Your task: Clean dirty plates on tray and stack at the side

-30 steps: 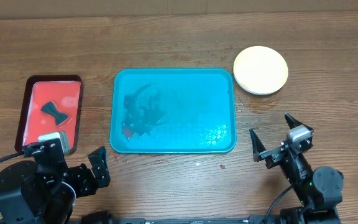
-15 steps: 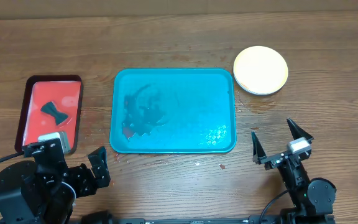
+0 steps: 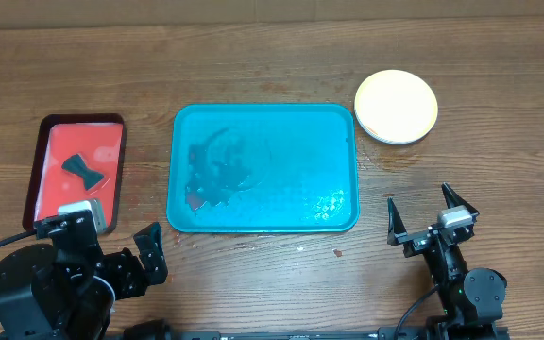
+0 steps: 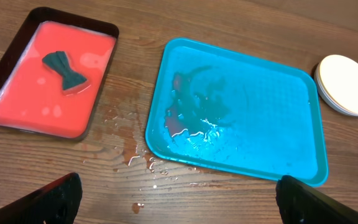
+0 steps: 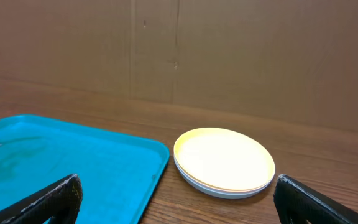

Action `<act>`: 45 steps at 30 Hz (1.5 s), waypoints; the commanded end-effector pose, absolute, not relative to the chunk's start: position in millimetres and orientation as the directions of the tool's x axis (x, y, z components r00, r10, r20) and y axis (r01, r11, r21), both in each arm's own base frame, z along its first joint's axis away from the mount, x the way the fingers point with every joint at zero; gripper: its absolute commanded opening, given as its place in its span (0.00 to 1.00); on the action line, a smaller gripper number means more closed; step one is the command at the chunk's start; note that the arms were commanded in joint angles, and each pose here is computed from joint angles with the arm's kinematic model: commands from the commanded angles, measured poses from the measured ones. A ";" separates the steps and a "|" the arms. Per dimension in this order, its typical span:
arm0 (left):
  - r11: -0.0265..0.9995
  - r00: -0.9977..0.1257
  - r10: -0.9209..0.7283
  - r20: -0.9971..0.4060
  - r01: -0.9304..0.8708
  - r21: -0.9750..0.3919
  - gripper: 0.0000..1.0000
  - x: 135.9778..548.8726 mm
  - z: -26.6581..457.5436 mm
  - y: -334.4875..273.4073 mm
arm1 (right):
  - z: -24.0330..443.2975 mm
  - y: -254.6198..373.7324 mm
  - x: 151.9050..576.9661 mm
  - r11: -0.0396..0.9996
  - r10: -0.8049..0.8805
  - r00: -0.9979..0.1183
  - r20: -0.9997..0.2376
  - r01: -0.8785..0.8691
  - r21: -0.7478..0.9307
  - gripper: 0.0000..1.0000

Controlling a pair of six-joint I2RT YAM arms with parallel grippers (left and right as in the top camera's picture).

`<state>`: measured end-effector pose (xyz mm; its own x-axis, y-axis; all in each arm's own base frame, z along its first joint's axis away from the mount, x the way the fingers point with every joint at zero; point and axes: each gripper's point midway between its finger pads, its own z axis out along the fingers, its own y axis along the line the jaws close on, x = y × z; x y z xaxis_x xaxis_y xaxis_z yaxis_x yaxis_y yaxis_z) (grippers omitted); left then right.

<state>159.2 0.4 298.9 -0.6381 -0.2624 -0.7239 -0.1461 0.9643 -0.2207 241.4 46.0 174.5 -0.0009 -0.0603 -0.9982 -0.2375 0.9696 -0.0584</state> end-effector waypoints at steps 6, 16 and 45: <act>0.968 -0.638 -0.247 -0.729 -0.137 -0.209 1.00 160.0 299.5 0.6 | 172.5 41.6 242.4 0.975 -0.057 0.000 -0.998 -0.215 -0.056 1.00; 0.968 -0.638 -0.248 -0.729 -0.137 -0.209 1.00 160.0 299.5 0.6 | 172.4 41.6 242.4 0.975 -0.057 0.000 -0.998 -0.215 -0.056 1.00; 0.969 -0.561 0.067 -0.825 0.235 -0.081 1.00 194.4 279.8 -32.0 | 172.4 41.6 242.4 0.975 -0.057 0.000 -0.998 -0.215 -0.056 1.00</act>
<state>189.1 -19.2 291.2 -0.6042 -0.0778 -0.7930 0.0882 0.9826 -0.1636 241.4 46.0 174.5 -0.0008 -0.0607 -0.9982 -0.2375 0.9696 -0.0588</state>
